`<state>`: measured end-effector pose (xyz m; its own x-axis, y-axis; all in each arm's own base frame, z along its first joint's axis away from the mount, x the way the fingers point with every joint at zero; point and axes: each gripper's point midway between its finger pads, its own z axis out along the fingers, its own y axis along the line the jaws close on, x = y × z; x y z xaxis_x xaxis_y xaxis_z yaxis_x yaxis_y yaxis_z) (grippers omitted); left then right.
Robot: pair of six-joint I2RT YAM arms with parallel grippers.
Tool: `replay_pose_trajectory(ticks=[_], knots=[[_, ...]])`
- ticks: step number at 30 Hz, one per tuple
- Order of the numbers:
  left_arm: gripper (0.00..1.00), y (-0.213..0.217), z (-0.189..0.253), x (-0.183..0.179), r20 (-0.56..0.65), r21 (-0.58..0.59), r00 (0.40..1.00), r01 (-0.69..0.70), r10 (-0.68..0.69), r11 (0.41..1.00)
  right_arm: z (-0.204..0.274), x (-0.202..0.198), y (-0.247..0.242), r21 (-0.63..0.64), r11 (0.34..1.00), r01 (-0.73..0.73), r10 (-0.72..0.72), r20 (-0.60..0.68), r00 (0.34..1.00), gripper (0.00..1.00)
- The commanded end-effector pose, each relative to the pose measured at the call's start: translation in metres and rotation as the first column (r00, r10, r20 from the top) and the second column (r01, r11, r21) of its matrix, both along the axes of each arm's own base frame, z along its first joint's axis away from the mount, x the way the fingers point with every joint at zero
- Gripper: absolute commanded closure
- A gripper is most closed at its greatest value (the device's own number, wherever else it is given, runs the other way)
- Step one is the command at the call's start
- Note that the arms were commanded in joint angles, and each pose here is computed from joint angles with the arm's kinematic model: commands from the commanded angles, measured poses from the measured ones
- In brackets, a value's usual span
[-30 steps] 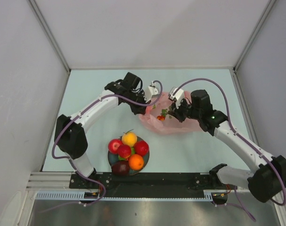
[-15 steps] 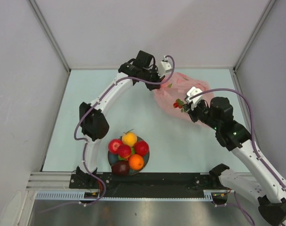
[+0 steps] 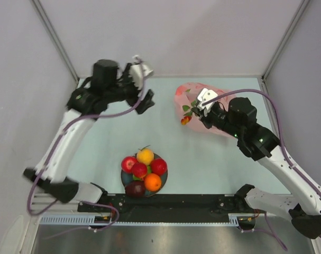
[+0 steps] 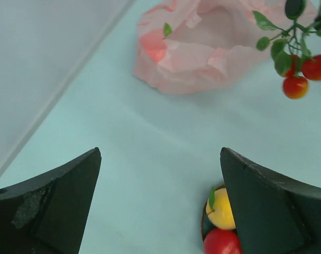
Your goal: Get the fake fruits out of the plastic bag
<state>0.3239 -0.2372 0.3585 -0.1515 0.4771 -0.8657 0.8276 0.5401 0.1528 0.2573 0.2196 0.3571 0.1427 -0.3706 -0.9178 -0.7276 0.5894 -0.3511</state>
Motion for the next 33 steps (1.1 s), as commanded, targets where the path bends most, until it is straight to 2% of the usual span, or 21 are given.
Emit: replay_pose_trajectory(ticks=[1,4,5,8,14,18,22,33], knots=[[0.00,0.068,-0.014,-0.032,0.001,0.021,0.989,-0.148,0.148,0.989,0.032,-0.004,0.027,0.031,0.995,-0.092,0.090,0.069,0.994,1.00],[0.00,0.104,-0.031,-0.051,-0.041,-0.036,0.972,-0.233,0.231,0.972,0.022,-0.009,0.058,-0.018,0.986,-0.164,0.165,0.083,0.983,1.00],[0.00,0.106,-0.032,-0.060,-0.056,-0.075,0.974,-0.222,0.218,0.972,0.018,-0.017,0.070,-0.034,0.979,-0.201,0.204,0.080,0.976,1.00],[0.00,0.135,-0.037,-0.075,-0.084,-0.145,0.947,-0.319,0.310,0.937,-0.002,-0.037,0.095,-0.059,0.955,-0.290,0.292,0.019,0.956,1.00],[0.00,0.168,-0.030,-0.105,-0.010,-0.172,0.911,-0.409,0.413,0.896,-0.060,-0.082,0.126,-0.125,0.886,-0.446,0.430,-0.137,0.892,1.00],[0.00,0.174,-0.041,-0.113,-0.003,-0.171,0.901,-0.429,0.435,0.887,-0.110,-0.100,0.140,-0.208,0.831,-0.515,0.465,-0.248,0.850,1.00],[0.00,0.175,-0.051,-0.113,-0.025,-0.168,0.901,-0.430,0.432,0.887,-0.139,-0.101,0.147,-0.205,0.831,-0.517,0.437,-0.335,0.835,1.00],[0.00,0.166,-0.058,-0.116,-0.029,-0.205,0.919,-0.391,0.394,0.897,-0.176,-0.110,0.159,-0.290,0.775,-0.562,0.464,-0.343,0.816,1.00]])
